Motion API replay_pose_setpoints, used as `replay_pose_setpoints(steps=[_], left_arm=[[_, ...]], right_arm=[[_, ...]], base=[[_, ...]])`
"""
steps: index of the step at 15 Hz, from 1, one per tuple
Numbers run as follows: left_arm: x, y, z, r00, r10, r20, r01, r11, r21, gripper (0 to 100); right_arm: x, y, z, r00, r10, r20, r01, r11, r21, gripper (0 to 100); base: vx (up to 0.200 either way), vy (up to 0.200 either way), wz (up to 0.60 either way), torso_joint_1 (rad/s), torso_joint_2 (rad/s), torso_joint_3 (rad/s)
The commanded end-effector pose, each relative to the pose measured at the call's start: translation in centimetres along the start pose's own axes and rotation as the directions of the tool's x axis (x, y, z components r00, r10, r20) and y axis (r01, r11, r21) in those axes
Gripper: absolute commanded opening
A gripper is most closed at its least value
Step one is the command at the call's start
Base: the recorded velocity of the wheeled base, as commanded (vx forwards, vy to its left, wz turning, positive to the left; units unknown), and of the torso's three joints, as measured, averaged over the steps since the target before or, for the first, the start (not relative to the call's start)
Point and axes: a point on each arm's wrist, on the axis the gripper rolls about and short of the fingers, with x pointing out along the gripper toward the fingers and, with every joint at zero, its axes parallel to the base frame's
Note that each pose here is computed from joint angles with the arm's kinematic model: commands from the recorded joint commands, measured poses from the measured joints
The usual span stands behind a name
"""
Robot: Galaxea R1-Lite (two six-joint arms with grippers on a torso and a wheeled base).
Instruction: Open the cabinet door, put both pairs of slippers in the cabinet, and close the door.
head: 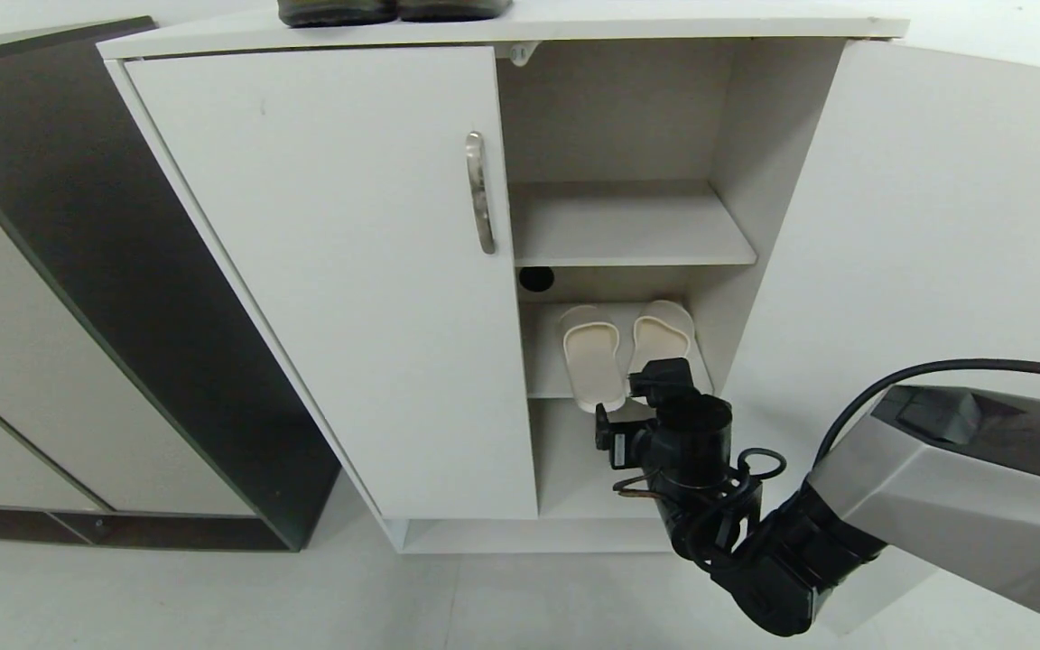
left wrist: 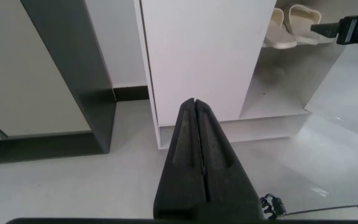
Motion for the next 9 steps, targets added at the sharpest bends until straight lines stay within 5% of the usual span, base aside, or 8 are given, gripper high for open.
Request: replay_pose_setpoints(steps=[1,9], left_arm=[[0.0,0.0,0.0,1.0,-0.001,0.0,0.001,1.0,0.0,0],[0.0,0.0,0.0,1.0,-0.001,0.0,0.001,1.0,0.0,0]], right_arm=[[-0.04,-0.07,0.05,1.0,0.0,0.003,0.0,1.0,0.002,100],[-0.16,-0.18,-0.27,1.0,-0.002,-0.001,0.002,1.0,-0.001,100]], base=[[0.0,0.0,0.0,0.0,0.0,0.0],[0.0,0.0,0.0,0.001,0.0,0.032]])
